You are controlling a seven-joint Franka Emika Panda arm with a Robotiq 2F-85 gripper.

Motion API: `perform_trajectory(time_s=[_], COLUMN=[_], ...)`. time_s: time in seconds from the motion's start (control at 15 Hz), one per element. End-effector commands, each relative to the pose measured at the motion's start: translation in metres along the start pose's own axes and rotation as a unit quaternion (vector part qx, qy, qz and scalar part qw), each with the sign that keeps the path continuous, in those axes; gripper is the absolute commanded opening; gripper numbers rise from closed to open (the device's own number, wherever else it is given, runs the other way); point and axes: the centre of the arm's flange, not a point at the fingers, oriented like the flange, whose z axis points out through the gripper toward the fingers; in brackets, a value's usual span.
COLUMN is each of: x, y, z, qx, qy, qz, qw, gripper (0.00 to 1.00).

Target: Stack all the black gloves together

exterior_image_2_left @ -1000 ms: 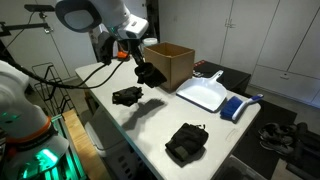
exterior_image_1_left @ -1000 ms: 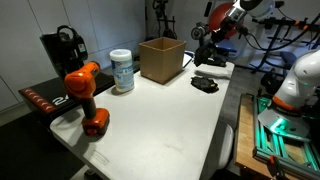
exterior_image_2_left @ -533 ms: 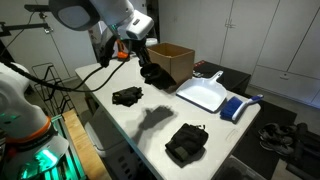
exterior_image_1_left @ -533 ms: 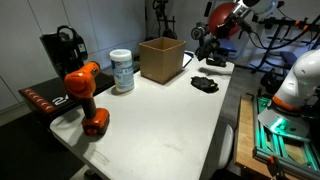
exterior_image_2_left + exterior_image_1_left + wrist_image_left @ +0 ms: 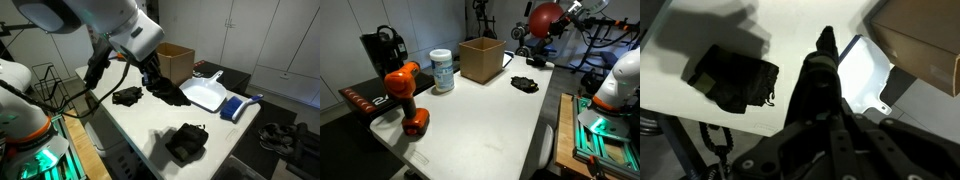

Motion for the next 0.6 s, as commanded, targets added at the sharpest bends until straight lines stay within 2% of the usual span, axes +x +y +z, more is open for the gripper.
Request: perform_trajectory(time_s=[0.0,0.4,0.53], x=[0.035,0.061,0.063], y=[0.026,0.049,0.058], z=[0.019,0.041,0.054], qx=[0.01,0.024,0.024], qy=[-0.029,-0.02,-0.032], qz=[0.015,0.022,0.03], qw=[0.9994,0.9992,0.9988], gripper=[0.01,0.01,0.01])
